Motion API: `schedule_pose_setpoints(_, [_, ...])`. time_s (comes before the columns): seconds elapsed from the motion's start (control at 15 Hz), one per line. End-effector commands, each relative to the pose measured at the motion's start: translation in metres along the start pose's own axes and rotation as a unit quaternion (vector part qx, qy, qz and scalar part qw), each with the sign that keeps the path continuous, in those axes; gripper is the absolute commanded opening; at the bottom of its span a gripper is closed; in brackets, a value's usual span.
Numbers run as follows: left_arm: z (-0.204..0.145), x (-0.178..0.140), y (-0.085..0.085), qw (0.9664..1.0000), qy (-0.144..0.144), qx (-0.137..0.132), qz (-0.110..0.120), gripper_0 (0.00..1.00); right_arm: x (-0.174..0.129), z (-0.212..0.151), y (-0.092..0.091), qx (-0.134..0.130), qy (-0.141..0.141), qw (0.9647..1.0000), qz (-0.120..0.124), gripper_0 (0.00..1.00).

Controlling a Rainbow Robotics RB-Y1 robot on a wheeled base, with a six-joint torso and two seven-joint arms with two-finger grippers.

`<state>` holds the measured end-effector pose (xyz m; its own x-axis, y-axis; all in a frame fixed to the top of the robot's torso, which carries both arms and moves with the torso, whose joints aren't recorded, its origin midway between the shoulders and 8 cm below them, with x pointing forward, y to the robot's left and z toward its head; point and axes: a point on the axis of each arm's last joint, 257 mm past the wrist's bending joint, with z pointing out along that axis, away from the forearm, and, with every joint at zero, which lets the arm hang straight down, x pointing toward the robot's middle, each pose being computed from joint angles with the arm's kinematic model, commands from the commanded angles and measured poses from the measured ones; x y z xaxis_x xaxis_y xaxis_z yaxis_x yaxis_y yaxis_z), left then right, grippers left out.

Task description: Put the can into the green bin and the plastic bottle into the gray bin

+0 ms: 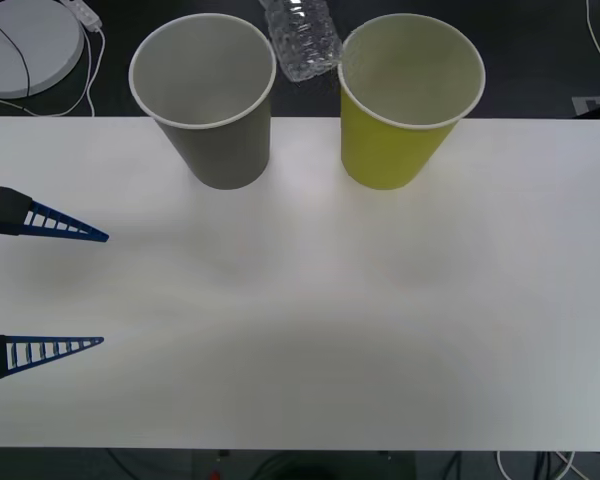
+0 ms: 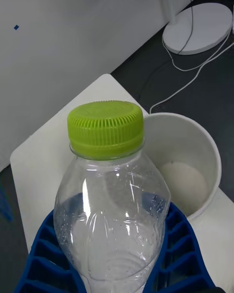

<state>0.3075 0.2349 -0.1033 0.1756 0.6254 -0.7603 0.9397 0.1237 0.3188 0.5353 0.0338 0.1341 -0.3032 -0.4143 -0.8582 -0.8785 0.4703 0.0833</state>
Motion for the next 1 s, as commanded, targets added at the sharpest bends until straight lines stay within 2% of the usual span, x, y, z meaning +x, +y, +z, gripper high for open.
schedule_pose_setpoints(0.07, [0.0, 0.0, 0.0, 1.0, 0.0, 0.0, 0.0, 1.0, -0.012, 0.021, -0.008, 0.021, 0.002, 0.9998, -0.005, 0.0])
schedule_pose_setpoints(0.4, [0.0, 0.0, 0.0, 1.0, 0.0, 0.0, 0.0, 1.0, -0.034, 0.044, -0.015, 0.05, 0.0, 0.9987, -0.005, 0.0])
schedule_pose_setpoints(0.67, [0.0, 0.0, 0.0, 1.0, 0.0, 0.0, 0.0, 1.0, -0.043, 0.068, -0.02, 0.065, -0.011, 0.9978, 0.007, 0.0])
schedule_pose_setpoints(1.0, [0.0, 0.0, 0.0, 1.0, 0.0, 0.0, 0.0, 1.0, -0.053, 0.102, -0.02, 0.091, -0.023, 0.9956, 0.002, 0.0])
